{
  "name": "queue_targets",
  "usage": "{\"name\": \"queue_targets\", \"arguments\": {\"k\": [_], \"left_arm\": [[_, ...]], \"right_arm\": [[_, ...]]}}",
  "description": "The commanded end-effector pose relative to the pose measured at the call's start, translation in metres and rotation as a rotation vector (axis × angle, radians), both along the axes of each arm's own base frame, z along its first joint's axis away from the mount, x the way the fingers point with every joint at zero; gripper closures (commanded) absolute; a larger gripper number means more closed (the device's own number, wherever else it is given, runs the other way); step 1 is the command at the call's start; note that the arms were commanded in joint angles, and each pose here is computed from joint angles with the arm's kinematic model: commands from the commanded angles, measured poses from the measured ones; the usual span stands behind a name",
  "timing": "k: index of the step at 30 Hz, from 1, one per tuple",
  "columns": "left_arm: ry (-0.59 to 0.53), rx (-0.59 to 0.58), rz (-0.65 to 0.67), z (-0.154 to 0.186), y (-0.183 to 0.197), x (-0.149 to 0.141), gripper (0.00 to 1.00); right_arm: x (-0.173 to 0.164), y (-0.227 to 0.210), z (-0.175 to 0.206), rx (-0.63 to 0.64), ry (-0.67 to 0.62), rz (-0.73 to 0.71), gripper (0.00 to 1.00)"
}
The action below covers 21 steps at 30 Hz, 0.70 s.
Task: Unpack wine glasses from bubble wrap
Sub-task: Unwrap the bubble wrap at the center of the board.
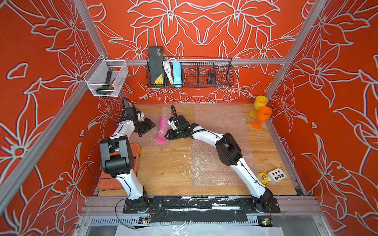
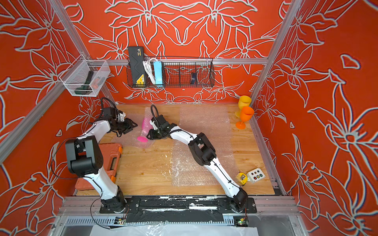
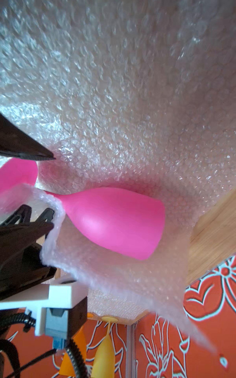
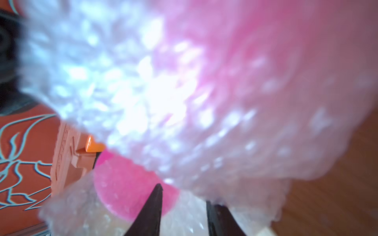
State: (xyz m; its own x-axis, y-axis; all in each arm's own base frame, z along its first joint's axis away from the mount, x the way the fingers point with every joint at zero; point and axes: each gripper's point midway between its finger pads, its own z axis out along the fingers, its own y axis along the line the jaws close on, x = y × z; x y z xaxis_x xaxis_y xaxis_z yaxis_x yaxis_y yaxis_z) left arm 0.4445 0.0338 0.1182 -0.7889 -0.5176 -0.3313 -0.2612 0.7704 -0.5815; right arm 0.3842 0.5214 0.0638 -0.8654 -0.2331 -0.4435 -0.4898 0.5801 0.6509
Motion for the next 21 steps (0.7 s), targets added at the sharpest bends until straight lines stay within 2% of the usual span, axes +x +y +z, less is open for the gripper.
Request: {"name": "queue_targets", "arguments": {"k": [1,6,12,21], "left_arm": [[-0.029,0.009,-0.012,0.007,-0.003,0.001,0.52],[-0.006,0.018,-0.032,-0.002,-0.011,-0.001,0.52],[-0.017,0.052,-0.061,0.004,-0.022,0.001,0.50],[-0.045,0.086,-0.098,0.012,-0.033,-0.004,0.47]], "right_arm": [[0.024,-0.021,0.048,0.082,-0.094,-0.062,0.63],[0.033,-0.061,0.057,0.068,-0.108,-0.111,0.63],[0.032,-0.097,0.077,0.078,-0.124,-0.141,0.63],[0.017,-0.106,0.100,0.082,-0.142,-0.100,0.62]]}}
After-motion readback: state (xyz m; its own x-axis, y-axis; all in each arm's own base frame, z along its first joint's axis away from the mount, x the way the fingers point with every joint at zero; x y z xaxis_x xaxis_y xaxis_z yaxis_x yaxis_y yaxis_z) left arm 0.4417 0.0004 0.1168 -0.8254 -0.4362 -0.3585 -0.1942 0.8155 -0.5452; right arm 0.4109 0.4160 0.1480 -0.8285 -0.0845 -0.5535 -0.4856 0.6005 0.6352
